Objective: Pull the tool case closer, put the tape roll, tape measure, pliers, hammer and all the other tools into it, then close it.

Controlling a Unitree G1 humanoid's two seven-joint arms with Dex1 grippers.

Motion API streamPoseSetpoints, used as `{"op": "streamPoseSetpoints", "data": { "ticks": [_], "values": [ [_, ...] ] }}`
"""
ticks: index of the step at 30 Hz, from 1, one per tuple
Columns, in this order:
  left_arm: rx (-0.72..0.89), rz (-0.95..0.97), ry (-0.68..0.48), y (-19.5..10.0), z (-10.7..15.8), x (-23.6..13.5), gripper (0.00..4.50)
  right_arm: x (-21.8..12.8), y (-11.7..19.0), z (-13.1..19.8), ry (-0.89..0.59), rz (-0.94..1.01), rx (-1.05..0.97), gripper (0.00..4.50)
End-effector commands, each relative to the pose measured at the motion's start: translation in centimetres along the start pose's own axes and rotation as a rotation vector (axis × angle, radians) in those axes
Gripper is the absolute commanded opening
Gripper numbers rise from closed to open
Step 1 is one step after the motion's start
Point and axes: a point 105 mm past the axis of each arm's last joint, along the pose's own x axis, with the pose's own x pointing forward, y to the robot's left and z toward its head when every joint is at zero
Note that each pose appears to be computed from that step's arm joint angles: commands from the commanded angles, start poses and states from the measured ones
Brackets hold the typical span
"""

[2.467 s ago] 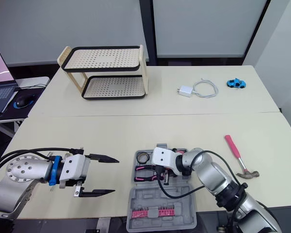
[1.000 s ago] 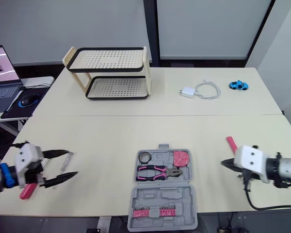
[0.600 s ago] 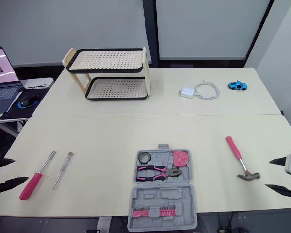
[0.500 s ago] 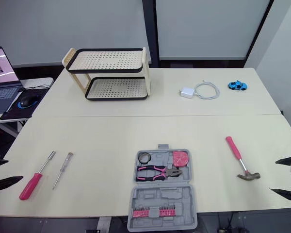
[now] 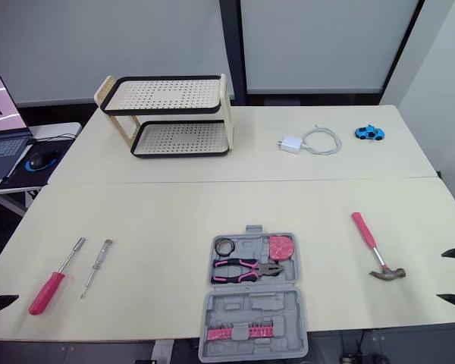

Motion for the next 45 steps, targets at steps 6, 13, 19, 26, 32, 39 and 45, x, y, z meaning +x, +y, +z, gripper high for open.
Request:
{"op": "streamPoseSetpoints", "data": {
  "ticks": [6, 13, 19, 26, 32, 39, 45],
  "values": [
    [0.086, -0.054, -0.027, -0.6, 2.0, 0.0, 4.5, -0.5, -0.8, 0.6, 0.0, -0.052, -0.062, 4.47],
    [0.199, -0.179, -0.081, -5.7, 3.7, 3.1, 4.5, 0.9, 0.3, 3.1, -0.072, -0.054, -0.074, 4.47],
    [0.243, -0.272, -0.18, -10.7, 6.2, 5.7, 4.5, 2.5, 2.8, 6.4, -0.195, -0.02, -0.072, 4.3],
    [0.333, -0.495, -0.257, -17.0, 8.4, 8.4, 2.65, 6.1, 5.8, 9.2, -0.292, 0.058, -0.077, 2.19],
    [0.377, -0.578, -0.309, -20.4, 9.6, 11.5, 0.75, 10.4, 7.2, 10.5, -0.31, 0.096, -0.103, 0.07],
    [0.42, -0.64, -0.36, -23.2, 10.3, 13.5, 0.04, 13.7, 8.1, 10.5, -0.283, 0.148, -0.162, 0.0],
    [0.455, -0.664, -0.358, -24.1, 9.7, 15.1, 0.04, 15.1, 8.2, 10.4, -0.275, 0.163, -0.176, 0.0]
  ]
}}
